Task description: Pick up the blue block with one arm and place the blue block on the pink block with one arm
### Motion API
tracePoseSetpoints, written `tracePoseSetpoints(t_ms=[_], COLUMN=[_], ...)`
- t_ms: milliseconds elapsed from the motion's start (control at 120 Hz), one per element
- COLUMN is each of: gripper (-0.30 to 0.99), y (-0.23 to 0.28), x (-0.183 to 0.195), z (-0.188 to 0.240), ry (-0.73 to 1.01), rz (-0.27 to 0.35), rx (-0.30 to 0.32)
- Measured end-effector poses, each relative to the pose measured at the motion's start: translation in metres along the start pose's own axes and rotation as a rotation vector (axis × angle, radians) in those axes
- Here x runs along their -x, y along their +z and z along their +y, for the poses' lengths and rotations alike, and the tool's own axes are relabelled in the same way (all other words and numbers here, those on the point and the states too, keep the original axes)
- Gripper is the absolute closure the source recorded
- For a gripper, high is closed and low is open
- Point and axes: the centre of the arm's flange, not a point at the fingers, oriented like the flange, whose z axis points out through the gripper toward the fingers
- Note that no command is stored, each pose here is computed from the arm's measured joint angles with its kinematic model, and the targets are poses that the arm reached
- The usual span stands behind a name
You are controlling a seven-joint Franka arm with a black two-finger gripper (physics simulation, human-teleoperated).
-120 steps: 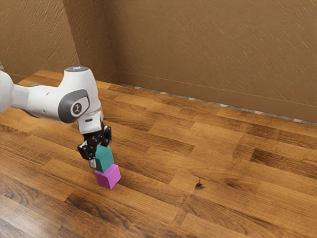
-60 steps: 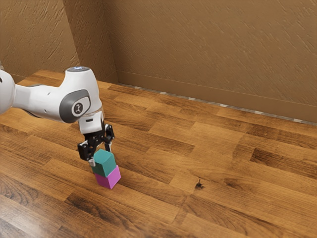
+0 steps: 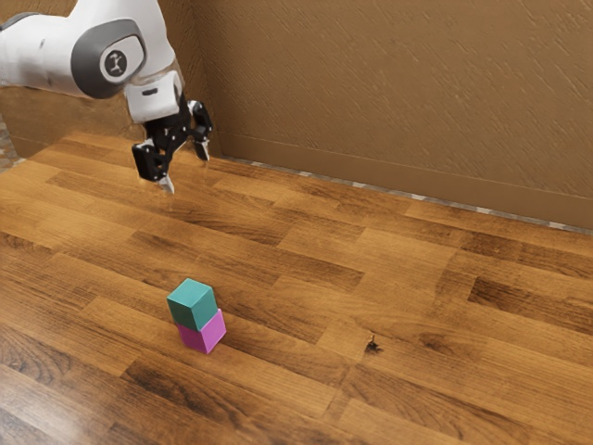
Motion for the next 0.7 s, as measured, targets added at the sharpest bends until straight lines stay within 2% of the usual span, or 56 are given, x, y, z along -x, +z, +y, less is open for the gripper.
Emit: tracePoseSetpoints(t_ms=[42, 117, 225, 433, 700], gripper=[0.01, 0.0, 0.0, 0.0, 0.0], y=[-0.027, -0.049, -0.056, -0.054, -0.051], x=[0.006, 0.027, 0.059, 0.039, 0.041], z=[-0.013, -0.012, -0.001, 0.009, 0.014], ry=[-0.034, -0.132, -0.278, -0.376, -0.493], rz=[-0.021, -0.059, -0.09, -0.093, -0.103], rx=[0.005, 0.049, 0.12, 0.205, 0.242])
